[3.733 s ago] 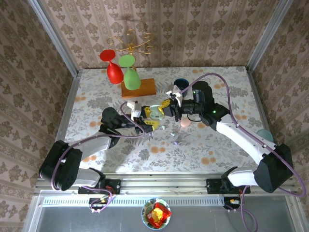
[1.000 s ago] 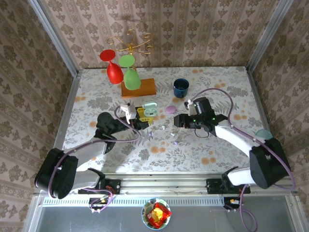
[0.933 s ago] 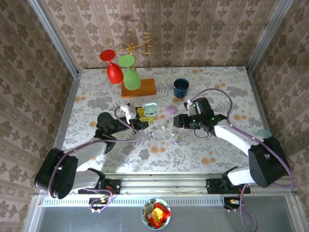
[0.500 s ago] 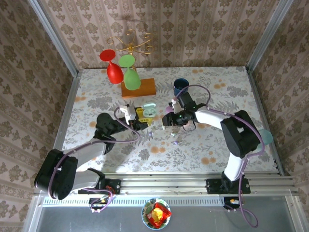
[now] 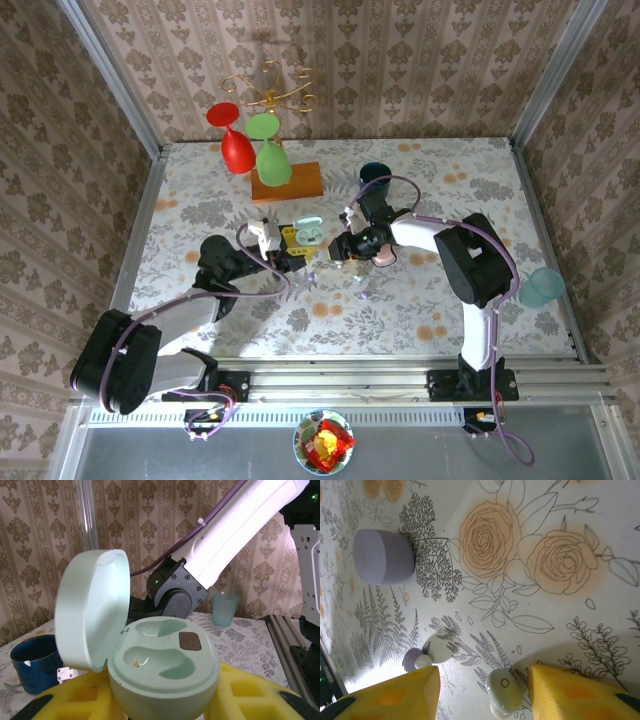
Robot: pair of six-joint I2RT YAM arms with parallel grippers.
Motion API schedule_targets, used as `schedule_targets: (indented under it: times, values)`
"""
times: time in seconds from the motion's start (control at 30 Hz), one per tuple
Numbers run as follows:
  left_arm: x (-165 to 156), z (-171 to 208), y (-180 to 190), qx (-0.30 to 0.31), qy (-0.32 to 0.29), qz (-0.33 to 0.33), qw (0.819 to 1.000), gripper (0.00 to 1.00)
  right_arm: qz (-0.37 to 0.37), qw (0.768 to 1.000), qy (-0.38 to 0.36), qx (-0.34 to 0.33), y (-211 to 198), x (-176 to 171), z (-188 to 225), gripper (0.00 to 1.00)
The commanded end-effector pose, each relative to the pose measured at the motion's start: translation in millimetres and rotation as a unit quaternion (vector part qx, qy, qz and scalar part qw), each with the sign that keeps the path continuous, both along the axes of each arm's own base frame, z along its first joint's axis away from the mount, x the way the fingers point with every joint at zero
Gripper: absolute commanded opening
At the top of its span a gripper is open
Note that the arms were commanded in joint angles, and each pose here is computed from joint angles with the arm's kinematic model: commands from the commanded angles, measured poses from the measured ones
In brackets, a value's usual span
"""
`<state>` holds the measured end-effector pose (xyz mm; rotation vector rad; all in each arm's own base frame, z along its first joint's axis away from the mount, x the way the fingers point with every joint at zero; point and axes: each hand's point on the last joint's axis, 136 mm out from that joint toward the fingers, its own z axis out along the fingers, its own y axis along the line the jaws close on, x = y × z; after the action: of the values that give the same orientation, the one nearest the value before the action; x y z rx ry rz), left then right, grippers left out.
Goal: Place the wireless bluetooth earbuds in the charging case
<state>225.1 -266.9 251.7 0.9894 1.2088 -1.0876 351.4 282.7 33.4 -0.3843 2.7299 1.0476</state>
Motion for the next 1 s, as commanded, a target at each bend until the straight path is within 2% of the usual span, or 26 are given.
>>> schedule_targets:
  times: [0.0,0.23,0.57,0.97]
  values:
    - [-4,10,2,-0.003,-0.027,-0.008,1.0,0.37,0.025,1.0,0.018,0.008,2,-14,-3,0.5]
    - [-5,12,1,-0.003,-0.028,-0.013,1.0,0.37,0.02,0.999,0.026,-0.003,-3,-19,-12,0.45]
    - [-5,12,1,0.0,-0.028,-0.013,1.0,0.37,0.01,0.999,0.035,-0.018,-5,-15,-21,0.26]
    - [-3,8,1,0.003,-0.026,-0.011,1.0,0.37,0.016,0.999,0.024,-0.04,-4,-12,-21,0.34]
